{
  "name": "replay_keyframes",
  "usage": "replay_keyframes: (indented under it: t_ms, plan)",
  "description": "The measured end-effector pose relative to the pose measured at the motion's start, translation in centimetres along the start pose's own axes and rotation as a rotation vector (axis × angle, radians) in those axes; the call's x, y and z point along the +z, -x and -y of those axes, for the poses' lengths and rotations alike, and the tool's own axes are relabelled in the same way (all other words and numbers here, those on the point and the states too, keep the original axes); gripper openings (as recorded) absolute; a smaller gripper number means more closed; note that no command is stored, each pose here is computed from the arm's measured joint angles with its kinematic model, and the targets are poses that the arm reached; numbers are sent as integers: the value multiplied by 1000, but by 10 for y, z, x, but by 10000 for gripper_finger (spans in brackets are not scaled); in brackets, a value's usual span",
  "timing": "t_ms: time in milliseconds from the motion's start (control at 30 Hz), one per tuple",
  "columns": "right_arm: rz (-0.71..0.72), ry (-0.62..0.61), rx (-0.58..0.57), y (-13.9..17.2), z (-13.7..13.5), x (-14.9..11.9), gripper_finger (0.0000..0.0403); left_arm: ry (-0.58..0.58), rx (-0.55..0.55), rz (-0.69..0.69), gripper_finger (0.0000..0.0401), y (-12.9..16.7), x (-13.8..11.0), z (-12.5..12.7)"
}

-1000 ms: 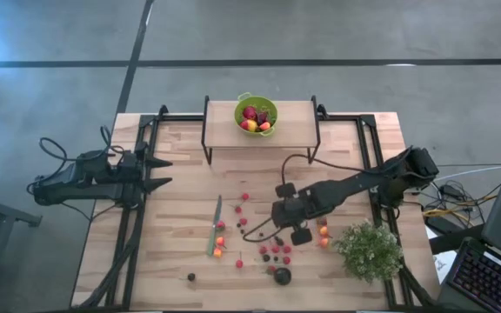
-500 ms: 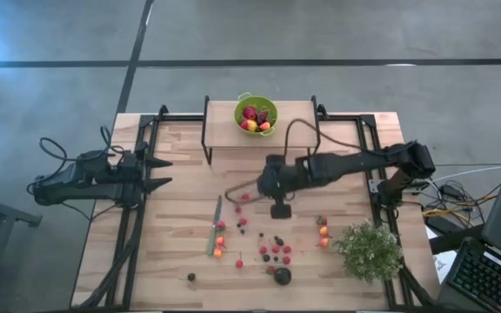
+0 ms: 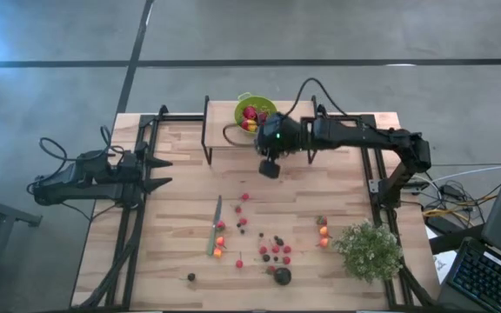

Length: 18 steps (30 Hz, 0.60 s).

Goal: Pick & Place Fruit
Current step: Put the strawberry into the green colander on the shelf

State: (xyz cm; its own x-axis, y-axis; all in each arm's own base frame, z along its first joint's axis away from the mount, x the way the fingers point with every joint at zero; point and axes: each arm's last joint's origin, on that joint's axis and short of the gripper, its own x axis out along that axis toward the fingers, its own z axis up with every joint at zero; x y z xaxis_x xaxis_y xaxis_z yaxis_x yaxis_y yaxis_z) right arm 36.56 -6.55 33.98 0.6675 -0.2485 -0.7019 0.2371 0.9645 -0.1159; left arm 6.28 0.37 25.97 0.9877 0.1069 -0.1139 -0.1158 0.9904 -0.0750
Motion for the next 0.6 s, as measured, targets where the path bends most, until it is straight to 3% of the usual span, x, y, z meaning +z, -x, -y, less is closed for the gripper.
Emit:
replay_keyframes:
  t_ms: [300, 600]
  plan:
    - [94, -129, -70, 3, 37, 12, 8, 0, 0, 0, 241, 0, 0, 0]
    - [233, -183, -125, 2, 62, 21, 8, 0, 0, 0, 241, 0, 0, 0]
